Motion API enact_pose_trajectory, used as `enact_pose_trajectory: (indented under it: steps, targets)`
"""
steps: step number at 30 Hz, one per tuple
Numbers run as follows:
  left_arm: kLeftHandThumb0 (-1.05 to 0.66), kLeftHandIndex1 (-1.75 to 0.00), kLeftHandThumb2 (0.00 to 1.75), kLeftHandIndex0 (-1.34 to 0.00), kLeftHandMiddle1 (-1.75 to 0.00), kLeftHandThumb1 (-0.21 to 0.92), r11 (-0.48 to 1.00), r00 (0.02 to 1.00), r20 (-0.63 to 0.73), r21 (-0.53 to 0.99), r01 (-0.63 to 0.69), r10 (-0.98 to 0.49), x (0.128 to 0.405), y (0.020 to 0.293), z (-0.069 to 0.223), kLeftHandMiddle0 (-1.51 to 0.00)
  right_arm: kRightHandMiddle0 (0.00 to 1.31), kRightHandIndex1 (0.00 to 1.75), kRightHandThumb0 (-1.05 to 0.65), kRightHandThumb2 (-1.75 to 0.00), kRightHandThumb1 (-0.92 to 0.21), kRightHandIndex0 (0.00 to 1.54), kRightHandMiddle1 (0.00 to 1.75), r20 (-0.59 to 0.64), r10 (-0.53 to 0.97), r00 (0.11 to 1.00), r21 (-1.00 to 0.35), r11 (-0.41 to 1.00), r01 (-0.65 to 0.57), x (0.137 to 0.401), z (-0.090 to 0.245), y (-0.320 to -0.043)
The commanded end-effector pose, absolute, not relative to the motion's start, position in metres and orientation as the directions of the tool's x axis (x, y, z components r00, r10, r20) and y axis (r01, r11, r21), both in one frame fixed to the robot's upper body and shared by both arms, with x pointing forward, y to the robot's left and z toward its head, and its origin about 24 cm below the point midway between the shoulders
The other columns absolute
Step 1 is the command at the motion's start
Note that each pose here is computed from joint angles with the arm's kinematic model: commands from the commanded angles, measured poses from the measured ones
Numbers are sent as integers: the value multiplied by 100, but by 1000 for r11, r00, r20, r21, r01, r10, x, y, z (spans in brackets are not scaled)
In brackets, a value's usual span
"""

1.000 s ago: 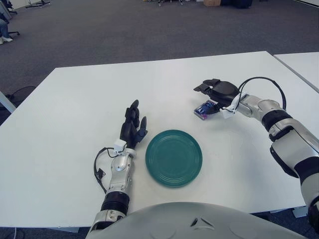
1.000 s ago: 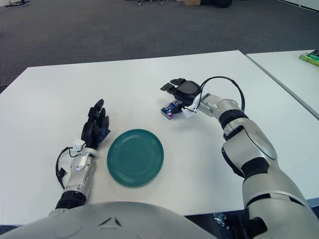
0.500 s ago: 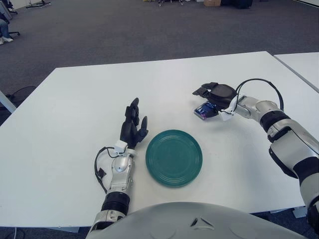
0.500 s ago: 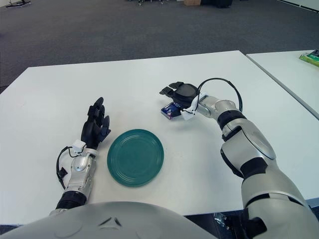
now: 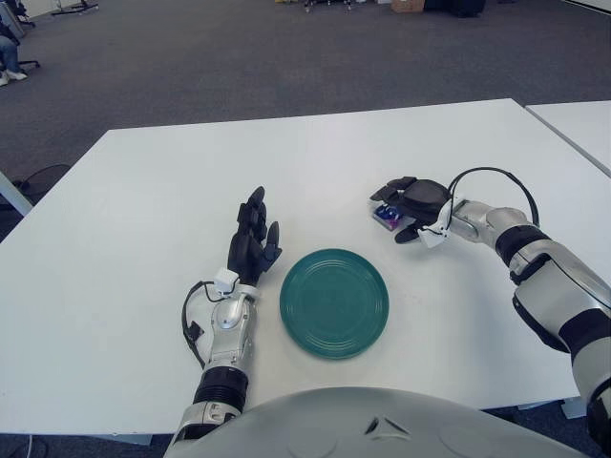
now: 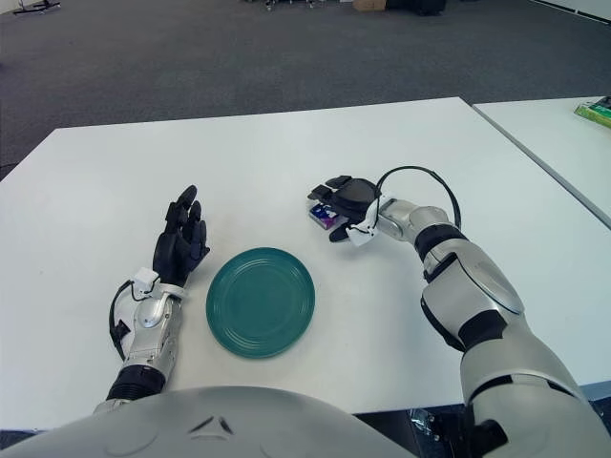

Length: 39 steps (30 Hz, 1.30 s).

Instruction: Put the gum into the plate.

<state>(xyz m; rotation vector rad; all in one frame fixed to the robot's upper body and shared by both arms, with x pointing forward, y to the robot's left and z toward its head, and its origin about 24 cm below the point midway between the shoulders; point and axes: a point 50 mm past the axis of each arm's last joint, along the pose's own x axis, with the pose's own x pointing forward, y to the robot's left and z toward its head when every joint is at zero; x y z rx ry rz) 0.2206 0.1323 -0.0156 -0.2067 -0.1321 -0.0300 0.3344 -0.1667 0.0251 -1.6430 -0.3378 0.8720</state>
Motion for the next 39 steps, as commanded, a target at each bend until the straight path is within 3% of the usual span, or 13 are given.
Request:
enact_pose_trajectory:
  steps: [1,39]
  targets:
    - [-78,-40,54,0,-1,92,930,997,-64,-365,-54,33,184,116,-55,-12,0,1,-68,-54,-92,30,58,-372,636,676,-928,-282,-244,334,23,-168]
    - [-73,-48,55,0,-2,92,891,992,-98,-440,-117,82,184,111,-59,-19,0,3,-66,-57,-92,35,54,-567,521,638,-820,-431,-376,317,-13,-176]
